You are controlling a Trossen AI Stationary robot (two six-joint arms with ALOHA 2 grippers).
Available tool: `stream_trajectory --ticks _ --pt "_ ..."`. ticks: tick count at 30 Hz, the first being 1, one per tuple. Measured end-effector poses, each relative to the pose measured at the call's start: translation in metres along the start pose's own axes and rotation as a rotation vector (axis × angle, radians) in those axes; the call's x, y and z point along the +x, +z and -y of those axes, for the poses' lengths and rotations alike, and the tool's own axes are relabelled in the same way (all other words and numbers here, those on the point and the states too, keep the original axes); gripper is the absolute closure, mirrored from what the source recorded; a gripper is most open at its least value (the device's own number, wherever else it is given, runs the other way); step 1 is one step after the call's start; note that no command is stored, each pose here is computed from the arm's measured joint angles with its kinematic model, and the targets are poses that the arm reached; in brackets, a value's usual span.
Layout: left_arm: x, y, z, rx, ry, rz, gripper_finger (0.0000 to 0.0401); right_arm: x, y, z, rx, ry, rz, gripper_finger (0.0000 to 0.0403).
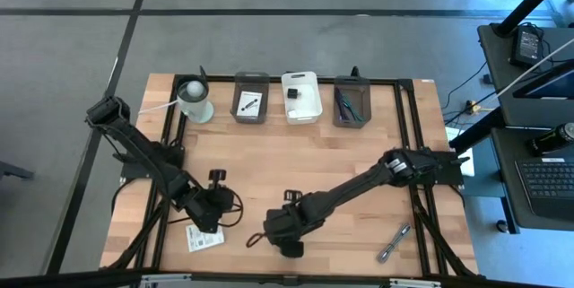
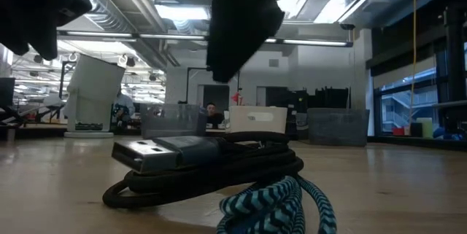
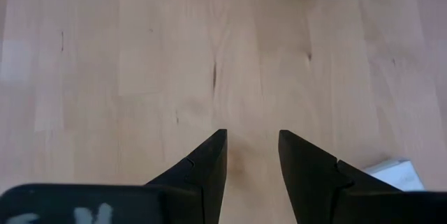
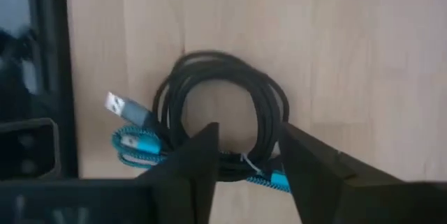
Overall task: Pick and place items into bin
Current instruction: Put the black charger cable into the right black bin
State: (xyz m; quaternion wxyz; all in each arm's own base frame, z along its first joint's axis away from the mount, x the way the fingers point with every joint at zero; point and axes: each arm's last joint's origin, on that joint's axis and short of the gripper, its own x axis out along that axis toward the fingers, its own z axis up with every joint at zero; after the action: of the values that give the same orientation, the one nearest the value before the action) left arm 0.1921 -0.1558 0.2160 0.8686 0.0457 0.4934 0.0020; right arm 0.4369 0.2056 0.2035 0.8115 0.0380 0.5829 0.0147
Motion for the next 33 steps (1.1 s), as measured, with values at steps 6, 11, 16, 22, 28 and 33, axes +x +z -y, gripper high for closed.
stream_trajectory --ticks 6,11,16,22,28,33 --pt "-0.003 -0.003 0.005 0.019 -0.004 0.008 0.0276 0.018 -0.002 0.002 -0.060 -0.020 -0.036 0.0211" --pt "-0.003 -0.004 0.006 0.005 -0.003 0.010 0.0276 0.038 -0.001 0.011 -0.090 -0.039 -0.073 0.0207" --pt "-0.003 -0.004 0.006 0.004 0.000 0.011 0.0276 0.061 -0.001 0.024 -0.051 -0.043 -0.129 0.0227" --pt "-0.003 -0.003 0.005 -0.003 0.023 0.027 0.0276 0.065 0.000 0.028 0.002 -0.035 -0.139 0.0305" --pt "-0.003 -0.004 0.005 0.028 0.015 0.016 0.0276 0.052 0.000 0.028 0.032 -0.024 -0.142 0.0382" --pt "-0.001 -0.002 0.002 0.029 -0.008 -0.009 0.0276 0.005 0.013 0.025 0.046 0.009 -0.048 0.0385"
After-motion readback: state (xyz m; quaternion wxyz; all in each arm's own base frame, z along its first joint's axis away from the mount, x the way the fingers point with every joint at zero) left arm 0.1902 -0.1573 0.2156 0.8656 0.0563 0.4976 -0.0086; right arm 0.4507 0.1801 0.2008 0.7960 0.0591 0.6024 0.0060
